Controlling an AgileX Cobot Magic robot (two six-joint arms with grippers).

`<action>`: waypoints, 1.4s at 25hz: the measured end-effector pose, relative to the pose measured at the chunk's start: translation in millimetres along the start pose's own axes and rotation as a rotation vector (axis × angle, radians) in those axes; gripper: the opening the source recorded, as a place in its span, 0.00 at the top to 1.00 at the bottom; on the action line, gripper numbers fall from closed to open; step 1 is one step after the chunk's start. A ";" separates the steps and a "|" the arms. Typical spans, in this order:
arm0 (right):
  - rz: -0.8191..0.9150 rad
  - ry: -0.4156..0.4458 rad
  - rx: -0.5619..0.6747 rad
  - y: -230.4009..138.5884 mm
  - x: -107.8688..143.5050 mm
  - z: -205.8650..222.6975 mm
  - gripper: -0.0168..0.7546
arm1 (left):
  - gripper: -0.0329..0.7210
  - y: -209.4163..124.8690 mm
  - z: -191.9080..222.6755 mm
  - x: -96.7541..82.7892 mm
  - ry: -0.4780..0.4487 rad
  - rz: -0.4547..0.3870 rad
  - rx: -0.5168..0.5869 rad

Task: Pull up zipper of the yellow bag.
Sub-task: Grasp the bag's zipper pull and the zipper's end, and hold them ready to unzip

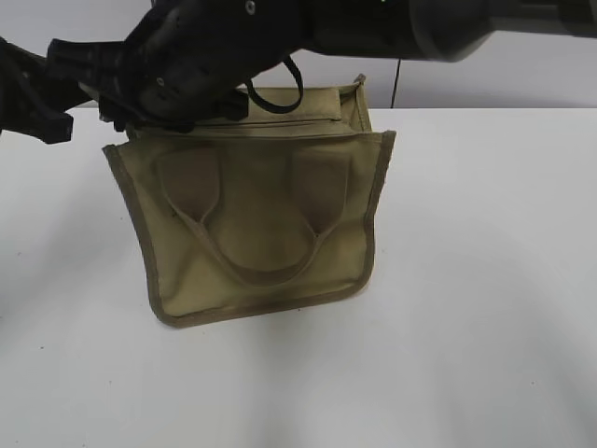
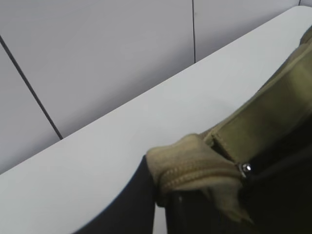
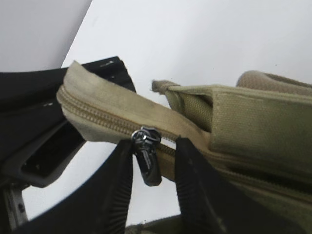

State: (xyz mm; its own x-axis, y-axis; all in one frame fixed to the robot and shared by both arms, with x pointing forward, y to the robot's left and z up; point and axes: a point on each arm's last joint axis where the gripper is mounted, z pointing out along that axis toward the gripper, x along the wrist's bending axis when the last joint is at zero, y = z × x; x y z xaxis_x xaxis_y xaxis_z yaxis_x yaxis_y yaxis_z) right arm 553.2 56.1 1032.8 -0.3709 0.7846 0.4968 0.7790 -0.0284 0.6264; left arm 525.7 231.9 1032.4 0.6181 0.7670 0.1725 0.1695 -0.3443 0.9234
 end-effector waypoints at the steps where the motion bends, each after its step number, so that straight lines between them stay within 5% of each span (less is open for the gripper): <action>1: 0.014 0.000 -0.001 0.1 0.0 0.0 0.69 | 0.95 0.4 0.0 -0.4 -0.004 0.000 -0.004; 7: 0.077 -0.007 0.006 -4.1 -3.6 8.5 0.71 | 0.95 1.5 0.0 -1.6 -0.018 -0.023 -0.016; 19: 0.066 -0.007 0.008 -3.6 -3.1 7.1 0.98 | 0.95 2.7 -1.6 -1.7 -0.012 -0.019 -0.014; 35: -0.067 -0.037 0.066 8.2 1.7 -30.4 0.99 | 0.95 -4.4 -1.8 5.5 0.078 -0.057 0.066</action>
State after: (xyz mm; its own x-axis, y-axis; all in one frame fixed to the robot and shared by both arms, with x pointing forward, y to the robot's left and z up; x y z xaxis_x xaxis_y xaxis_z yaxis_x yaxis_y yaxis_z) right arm 543.6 38.4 1057.0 -0.4051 0.8060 0.4316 0.7850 0.0646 0.6161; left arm 526.9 238.6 1029.9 0.5449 0.8252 0.1487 0.2549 -0.3320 0.9082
